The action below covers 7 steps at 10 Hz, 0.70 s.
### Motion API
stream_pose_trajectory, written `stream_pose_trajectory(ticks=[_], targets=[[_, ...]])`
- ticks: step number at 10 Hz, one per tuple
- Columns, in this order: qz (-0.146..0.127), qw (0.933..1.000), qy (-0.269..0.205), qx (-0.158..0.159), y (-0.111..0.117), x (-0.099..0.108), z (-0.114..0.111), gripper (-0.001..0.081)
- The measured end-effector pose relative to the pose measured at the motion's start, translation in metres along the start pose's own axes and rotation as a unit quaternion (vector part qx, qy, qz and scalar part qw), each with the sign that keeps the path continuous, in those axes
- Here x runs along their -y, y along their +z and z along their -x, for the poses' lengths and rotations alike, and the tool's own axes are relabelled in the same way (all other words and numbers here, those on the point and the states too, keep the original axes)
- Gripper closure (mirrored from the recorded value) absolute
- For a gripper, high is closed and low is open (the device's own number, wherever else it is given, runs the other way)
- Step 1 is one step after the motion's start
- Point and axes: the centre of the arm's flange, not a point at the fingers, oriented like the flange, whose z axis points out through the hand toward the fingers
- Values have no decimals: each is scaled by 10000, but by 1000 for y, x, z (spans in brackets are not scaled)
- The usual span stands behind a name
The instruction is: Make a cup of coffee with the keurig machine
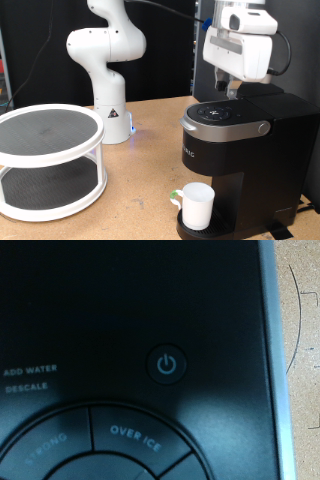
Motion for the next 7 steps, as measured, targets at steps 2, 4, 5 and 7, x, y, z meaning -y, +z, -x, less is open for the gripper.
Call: stream_pose_trajectory(ticks=[2,4,5,7], targets=[[44,10000,-12,-74,11,4,6,611],[103,9998,31,-172,18,7,12,734],[150,9995,113,-270,20,8,15,791],[233,9981,319,-468,27,7,21,801]])
